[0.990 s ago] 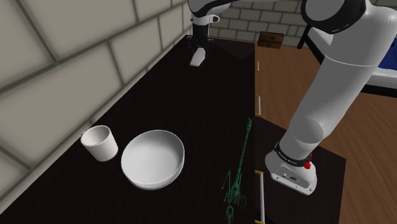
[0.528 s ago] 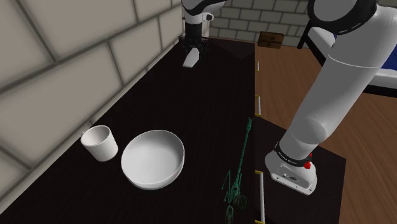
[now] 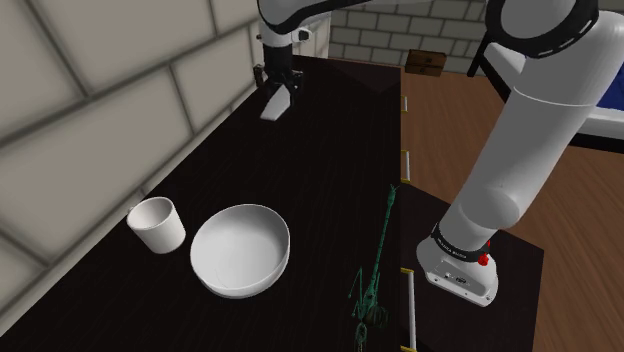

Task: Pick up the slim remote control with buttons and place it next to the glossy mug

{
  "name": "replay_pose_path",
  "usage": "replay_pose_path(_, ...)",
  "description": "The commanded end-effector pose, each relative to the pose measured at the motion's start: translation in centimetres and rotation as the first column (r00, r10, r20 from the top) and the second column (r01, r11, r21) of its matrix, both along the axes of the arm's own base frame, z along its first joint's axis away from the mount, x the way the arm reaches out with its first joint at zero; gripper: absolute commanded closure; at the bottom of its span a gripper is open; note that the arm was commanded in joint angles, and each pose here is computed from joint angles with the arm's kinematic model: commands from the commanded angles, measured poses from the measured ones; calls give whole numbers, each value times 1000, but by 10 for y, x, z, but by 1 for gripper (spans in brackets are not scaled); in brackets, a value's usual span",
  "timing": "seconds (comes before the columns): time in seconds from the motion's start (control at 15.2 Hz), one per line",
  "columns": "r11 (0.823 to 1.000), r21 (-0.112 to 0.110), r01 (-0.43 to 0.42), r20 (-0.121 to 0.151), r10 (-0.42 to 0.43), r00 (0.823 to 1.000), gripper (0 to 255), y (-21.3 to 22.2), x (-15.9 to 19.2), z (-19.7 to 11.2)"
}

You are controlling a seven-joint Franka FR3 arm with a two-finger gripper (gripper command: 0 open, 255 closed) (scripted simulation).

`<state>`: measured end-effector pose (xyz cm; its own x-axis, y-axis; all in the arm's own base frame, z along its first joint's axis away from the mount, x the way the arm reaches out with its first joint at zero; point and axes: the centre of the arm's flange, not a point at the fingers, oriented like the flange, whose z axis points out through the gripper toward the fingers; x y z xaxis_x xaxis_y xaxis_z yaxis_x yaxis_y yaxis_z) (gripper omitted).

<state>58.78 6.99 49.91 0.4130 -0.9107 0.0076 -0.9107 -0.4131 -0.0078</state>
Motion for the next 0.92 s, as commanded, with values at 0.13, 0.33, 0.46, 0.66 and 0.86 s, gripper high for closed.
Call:
replay_pose_path(0.13, 1000, 0, 2, 0, -2, 1000, 255, 51, 0, 2)
replay_pose_path(0.33, 1000, 0, 2, 0, -2, 1000, 255, 91, 0, 2)
replay_pose_path(0.46, 1000, 0, 2, 0, -2, 1000, 255, 117, 0, 2)
replay_pose_path(0.66, 1000, 0, 2, 0, -2, 1000, 255, 157, -1, 2)
replay_pose_path(0.86, 1000, 0, 2, 0, -2, 1000, 255, 196, -1, 3)
